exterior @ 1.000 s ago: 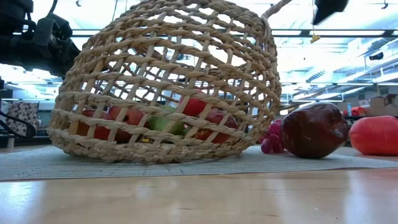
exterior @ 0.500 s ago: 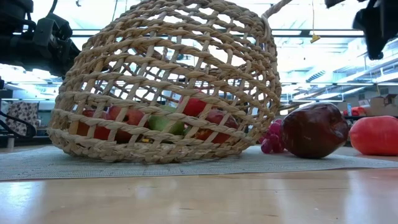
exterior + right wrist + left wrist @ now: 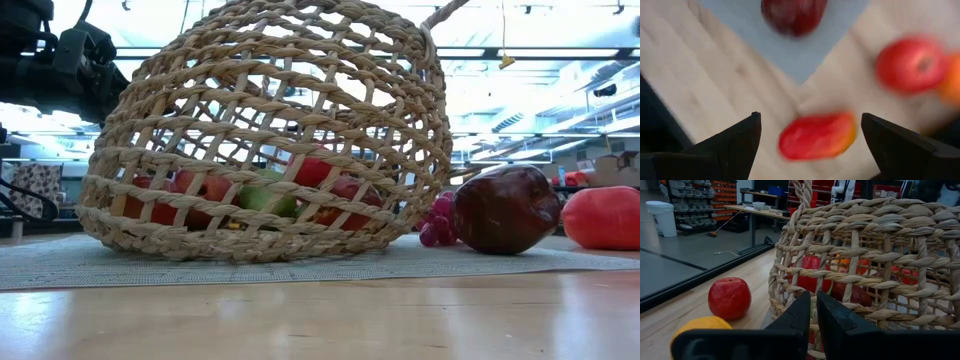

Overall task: Build produce basket
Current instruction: Put the mango into the basket

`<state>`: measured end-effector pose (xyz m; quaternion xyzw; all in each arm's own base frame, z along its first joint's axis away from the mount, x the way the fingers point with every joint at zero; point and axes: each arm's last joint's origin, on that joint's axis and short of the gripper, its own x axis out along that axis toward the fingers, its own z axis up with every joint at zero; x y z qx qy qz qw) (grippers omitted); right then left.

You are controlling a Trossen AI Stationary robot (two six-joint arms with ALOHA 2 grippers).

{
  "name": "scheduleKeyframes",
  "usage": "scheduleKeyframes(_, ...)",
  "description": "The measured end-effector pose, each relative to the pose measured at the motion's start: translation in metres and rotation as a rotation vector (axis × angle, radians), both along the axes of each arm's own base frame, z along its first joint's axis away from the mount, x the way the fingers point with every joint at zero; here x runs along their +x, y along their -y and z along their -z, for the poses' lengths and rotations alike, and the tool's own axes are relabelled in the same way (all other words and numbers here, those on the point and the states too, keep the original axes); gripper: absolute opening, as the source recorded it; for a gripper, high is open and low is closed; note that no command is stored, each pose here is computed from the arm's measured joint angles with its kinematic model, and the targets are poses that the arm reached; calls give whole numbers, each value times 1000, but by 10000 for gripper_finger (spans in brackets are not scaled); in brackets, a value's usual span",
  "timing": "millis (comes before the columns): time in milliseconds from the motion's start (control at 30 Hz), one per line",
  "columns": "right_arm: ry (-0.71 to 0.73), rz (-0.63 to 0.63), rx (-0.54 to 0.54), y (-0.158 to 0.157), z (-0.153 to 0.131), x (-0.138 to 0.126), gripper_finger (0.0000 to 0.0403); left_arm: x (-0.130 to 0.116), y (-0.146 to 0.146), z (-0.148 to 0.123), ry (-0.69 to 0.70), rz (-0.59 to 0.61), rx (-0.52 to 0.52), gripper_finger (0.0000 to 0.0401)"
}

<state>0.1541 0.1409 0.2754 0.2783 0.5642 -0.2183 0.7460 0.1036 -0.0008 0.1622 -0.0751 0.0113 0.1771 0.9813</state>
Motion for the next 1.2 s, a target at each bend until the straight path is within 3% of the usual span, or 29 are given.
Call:
scheduleKeyframes(233, -101, 406, 232, -18, 31, -14, 346, 0, 0, 0, 0, 0, 0, 35)
scheduleKeyframes(433, -148, 637, 260, -18, 58, -24, 349, 0, 0, 0, 0, 0, 0, 34)
scheduleKeyframes(633, -215, 728, 240, -12, 73, -17, 350, 0, 0, 0, 1, 0, 0, 40)
scheduleKeyframes(1200, -259, 742, 97, -24, 108, -2, 348, 0, 0, 0, 1, 0, 0, 40)
